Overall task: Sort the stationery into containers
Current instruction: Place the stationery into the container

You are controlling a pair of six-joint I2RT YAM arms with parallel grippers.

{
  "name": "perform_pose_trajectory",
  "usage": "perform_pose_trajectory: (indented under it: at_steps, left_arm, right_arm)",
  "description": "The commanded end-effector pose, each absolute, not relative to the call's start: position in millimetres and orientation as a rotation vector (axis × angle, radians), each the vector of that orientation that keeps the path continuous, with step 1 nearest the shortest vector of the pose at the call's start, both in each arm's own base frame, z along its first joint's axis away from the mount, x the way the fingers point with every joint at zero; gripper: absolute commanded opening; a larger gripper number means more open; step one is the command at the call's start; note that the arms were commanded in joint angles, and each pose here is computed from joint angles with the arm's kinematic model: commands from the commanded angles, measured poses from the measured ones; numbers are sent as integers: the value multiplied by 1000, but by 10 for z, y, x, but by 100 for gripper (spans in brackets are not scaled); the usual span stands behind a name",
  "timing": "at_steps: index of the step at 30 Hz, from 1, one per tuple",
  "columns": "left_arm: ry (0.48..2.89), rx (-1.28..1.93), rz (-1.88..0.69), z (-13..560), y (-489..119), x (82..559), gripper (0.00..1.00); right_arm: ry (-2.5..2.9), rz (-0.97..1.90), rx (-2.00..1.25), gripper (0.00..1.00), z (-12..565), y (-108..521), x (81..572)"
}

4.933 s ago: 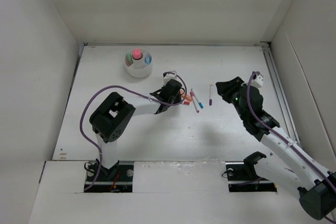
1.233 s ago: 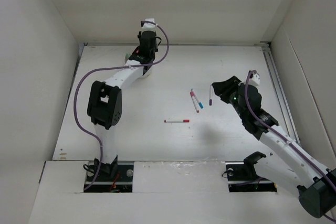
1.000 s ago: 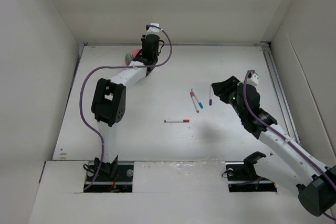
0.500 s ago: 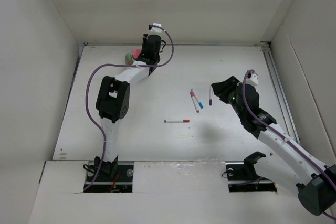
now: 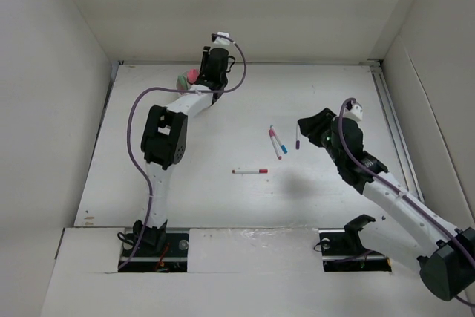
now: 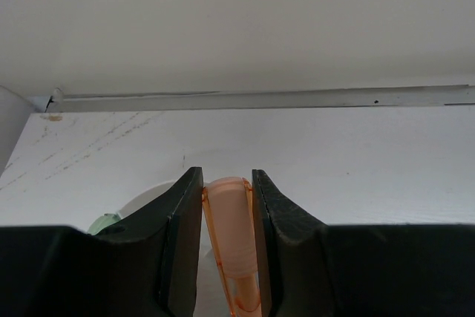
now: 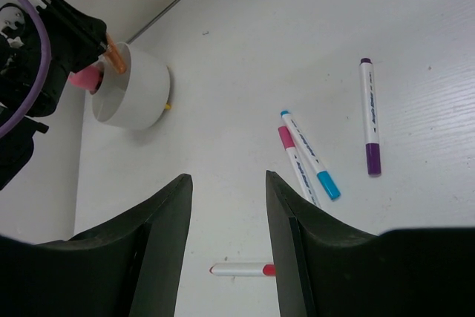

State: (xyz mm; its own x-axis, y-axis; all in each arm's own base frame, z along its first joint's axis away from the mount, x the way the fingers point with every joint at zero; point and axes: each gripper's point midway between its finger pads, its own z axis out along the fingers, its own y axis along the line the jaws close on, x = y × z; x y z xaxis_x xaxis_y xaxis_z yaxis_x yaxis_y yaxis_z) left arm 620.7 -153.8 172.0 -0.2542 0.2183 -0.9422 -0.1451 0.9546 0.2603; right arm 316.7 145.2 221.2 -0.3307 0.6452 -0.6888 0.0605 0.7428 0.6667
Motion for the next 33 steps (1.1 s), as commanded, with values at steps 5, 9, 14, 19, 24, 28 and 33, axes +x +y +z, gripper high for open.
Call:
perform_pose_trajectory:
  at_steps: [5,9,14,19,24,28,33]
  left_arm:
    - [1713,3,357,1989,-1476,6294,13]
    - [1725,3,371,1869,-1449,6262,16]
    - [1718,-8,361,1894,-1447,6250,23]
    - [1710,-20,351,1965,-1441,6226,33]
    - [1713,-27,345,2003,-1425,6181,37]
    - [1695,-53,322,2164,-1419,6149,38]
    - [1652,-97,180,2646,-1537,5996,38]
  right_arm:
    - [1757,676,554,50,2449,1449,3273]
    - [1770,679,549,50,2417,1470,3278]
    - [1770,679,549,50,2417,1470,3278]
    - [1770,679,549,50,2417,1470,3278]
    - [1770,679,549,50,2417,1470,3278]
    - [1770,679,549,50,2417,1470,3278]
    - [1781,695,523,34,2435,1520,3279]
